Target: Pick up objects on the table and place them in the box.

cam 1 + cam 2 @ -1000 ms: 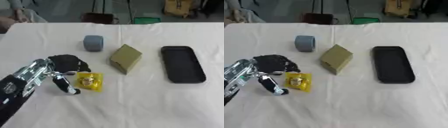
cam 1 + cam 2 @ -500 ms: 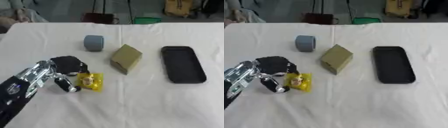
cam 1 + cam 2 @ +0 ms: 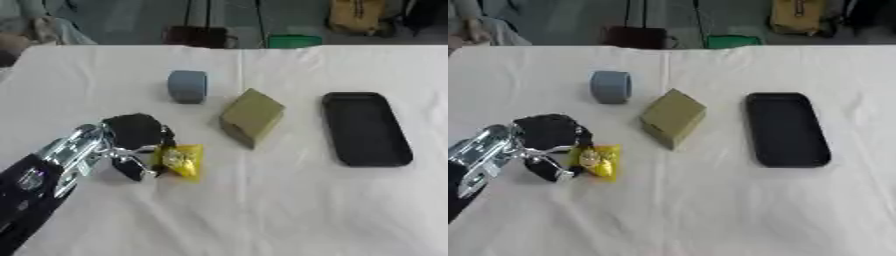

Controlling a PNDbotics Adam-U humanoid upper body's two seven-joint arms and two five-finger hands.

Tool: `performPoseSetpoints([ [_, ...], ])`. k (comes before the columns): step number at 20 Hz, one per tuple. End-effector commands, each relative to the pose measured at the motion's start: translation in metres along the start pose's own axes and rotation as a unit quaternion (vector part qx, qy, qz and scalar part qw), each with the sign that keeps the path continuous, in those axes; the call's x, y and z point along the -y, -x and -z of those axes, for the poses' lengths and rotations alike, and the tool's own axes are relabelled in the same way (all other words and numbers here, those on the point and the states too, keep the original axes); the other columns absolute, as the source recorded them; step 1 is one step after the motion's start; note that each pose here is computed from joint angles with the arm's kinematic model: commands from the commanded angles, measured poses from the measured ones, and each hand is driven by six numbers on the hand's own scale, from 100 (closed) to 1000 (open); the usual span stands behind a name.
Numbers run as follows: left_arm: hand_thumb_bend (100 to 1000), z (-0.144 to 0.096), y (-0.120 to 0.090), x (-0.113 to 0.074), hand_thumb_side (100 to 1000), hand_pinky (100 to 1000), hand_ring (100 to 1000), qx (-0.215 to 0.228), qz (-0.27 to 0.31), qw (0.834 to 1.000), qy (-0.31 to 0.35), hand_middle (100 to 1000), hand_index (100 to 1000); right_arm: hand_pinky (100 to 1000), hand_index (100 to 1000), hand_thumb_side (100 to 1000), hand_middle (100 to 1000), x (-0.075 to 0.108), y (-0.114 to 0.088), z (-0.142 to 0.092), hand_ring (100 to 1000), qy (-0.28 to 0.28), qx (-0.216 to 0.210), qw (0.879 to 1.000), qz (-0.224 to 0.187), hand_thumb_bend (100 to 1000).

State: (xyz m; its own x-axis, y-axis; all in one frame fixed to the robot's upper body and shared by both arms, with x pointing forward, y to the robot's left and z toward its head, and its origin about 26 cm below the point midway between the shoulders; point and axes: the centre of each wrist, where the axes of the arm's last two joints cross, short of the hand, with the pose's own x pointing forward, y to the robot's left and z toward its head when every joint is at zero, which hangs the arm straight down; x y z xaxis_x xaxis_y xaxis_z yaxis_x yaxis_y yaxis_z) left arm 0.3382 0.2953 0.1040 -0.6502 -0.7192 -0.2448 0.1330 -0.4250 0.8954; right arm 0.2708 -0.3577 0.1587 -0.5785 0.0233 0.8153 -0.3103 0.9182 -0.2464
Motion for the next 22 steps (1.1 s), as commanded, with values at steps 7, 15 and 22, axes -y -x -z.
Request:
performPoseSetpoints([
  [7,100,-0.017,0.007,-0.031,254,637,483,-0.02,-0.054,0.994,-0.089,513,718,667,845,647,770,0.002,-0.008,0.002,546,-0.004,0.012,1.0,-0.009,100],
  [15,100,-0.029,-0.003,-0.102,247,641,480,0.037,-0.031,0.981,-0.187,505,727,666,845,647,770,0.0,-0.007,0.003,547,-0.011,0.009,1.0,-0.003,100],
  [22,100,0.008,-0.014,-0.14,249,646,484,0.122,-0.039,0.977,-0.17,516,729,666,845,644,770,-0.003,-0.006,0.005,548,-0.023,0.011,1.0,0.006,100],
])
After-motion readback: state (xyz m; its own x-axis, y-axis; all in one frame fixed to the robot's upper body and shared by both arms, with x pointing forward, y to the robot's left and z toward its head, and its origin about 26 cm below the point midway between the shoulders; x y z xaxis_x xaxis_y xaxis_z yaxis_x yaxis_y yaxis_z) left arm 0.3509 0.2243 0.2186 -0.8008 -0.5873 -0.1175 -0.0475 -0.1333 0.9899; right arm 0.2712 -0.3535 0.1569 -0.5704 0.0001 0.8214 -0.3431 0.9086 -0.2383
